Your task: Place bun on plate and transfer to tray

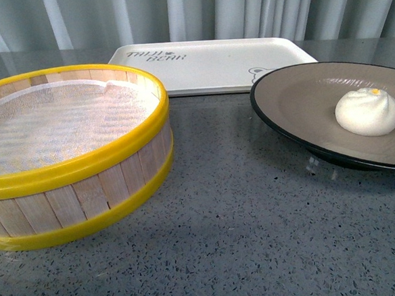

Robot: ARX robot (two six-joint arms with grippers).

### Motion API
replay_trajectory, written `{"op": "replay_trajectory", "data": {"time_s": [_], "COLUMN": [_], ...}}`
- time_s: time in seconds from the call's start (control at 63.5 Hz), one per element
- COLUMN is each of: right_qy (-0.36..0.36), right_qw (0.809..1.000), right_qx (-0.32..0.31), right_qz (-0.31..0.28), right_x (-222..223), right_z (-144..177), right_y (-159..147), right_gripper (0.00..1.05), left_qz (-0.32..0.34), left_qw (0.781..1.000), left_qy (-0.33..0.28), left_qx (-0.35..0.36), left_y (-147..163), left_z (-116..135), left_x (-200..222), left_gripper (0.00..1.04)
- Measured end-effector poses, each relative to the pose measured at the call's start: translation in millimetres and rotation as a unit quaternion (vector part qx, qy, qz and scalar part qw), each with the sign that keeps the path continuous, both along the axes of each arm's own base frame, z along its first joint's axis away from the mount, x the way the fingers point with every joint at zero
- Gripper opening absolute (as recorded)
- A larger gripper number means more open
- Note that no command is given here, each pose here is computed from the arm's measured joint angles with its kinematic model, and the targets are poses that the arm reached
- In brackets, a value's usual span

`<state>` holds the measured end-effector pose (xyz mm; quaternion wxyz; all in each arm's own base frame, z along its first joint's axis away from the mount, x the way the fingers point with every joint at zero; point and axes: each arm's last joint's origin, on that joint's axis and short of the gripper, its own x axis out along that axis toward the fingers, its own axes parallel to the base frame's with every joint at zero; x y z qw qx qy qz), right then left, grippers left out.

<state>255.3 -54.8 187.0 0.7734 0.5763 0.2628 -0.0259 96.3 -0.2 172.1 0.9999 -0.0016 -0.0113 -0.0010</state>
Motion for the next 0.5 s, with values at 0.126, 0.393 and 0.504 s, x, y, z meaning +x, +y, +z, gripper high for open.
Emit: {"op": "replay_trajectory", "data": {"time_s": [0.126,0.393,0.504], "right_qy": [0.005,0.009,0.013], "right_qw": [1.0,0.999,0.998], "right_qx": [0.02,0.04,0.043], "right_qz": [0.016,0.034,0.035], "right_x": [4.9,7.9,6.9], "right_z": [-2.4,-4.8,-6.6], "right_y": [13.1,29.1,30.9], "right_gripper": [0.96,0.67,0.48], "left_qz": [0.0,0.0,0.0], "left_qw": [1.0,1.0,1.0], "left_qy": [0.0,0.0,0.0], "left_qx": [0.0,0.0,0.0], "left_y": [0.0,0.0,0.0], "left_z": [0.0,0.0,0.0], "left_x": [0.0,0.0,0.0], "left_gripper": [0.98,0.98,0.98]}}
